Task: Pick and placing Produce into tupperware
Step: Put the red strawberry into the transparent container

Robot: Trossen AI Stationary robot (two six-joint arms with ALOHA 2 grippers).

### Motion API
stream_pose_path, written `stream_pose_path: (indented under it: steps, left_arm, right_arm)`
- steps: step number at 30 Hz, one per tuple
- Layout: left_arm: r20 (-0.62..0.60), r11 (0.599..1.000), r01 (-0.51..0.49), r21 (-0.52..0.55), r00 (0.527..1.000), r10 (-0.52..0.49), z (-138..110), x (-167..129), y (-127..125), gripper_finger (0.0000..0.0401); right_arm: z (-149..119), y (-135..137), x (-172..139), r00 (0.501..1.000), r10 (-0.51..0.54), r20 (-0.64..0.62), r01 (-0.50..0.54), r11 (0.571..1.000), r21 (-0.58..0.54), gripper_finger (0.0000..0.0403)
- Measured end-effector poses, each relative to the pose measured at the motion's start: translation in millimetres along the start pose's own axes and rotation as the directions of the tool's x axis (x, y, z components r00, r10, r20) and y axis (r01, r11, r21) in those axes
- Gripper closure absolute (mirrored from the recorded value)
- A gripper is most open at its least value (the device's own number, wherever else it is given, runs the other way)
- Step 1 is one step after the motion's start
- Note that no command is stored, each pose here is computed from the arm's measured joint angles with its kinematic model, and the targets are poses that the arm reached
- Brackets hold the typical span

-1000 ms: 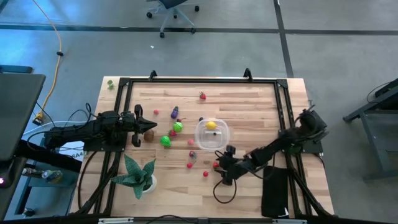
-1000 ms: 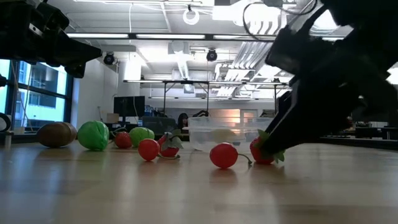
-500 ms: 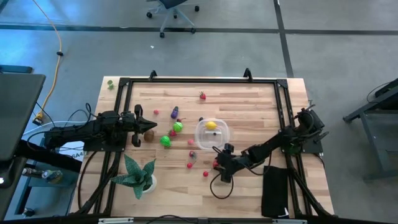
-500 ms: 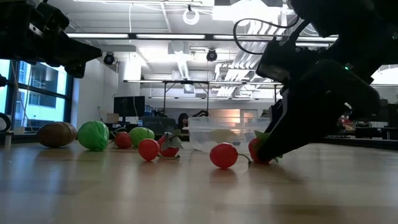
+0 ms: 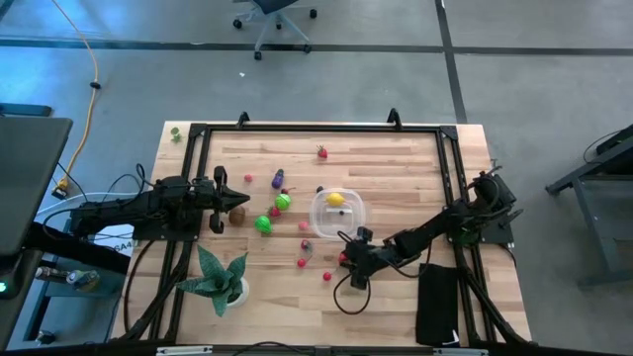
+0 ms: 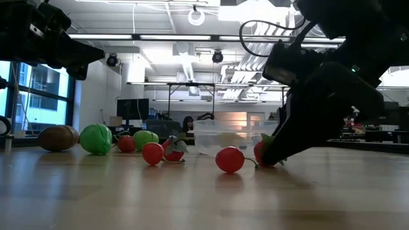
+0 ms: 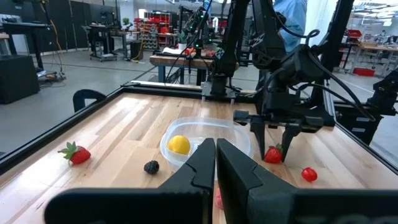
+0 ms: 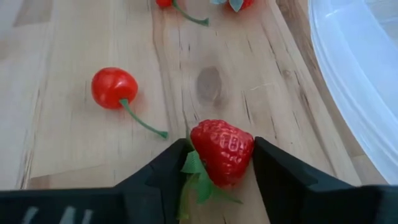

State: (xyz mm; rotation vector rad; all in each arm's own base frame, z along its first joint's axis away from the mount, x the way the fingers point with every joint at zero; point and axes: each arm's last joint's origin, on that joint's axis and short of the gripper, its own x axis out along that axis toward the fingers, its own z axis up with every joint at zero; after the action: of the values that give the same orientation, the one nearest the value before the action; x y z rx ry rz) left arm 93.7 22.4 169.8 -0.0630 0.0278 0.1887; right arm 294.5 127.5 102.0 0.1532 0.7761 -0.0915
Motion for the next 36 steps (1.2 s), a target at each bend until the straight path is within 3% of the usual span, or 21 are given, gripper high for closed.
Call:
stream_pose_path:
  steps: [6, 11, 21, 29, 36]
  left_arm:
    - [0.000, 1.000, 0.000, 0.000, 1.000, 0.000, 0, 0, 0, 0.0396]
    - [0.000, 1.000, 0.000, 0.000, 1.000, 0.000, 0, 0, 0, 0.0396]
    - [0.000, 1.000, 0.000, 0.000, 1.000, 0.000, 0, 0, 0, 0.0396]
    - [0.000, 1.000, 0.000, 0.000, 1.000, 0.000, 0, 0, 0, 0.0396]
    - [0.001, 1.000, 0.000, 0.000, 1.000, 0.000, 0, 0, 0, 0.0396]
  right_arm:
    - [8, 6, 0, 0.999, 0.052, -0.008, -0.052, 0.999, -0.011, 0.0252]
    - [31, 16, -7, 0.998, 0.070, -0.007, -0.070, 0.995, -0.068, 0.0255]
    - [97, 18, -51, 0.976, -0.179, -0.122, 0.151, 0.965, -0.213, 0.0256]
    - [148, -30, -62, 0.949, -0.232, -0.213, 0.184, 0.958, -0.222, 0.0256]
    - [163, -94, -51, 0.953, -0.102, -0.284, 0.061, 0.987, -0.150, 0.0256]
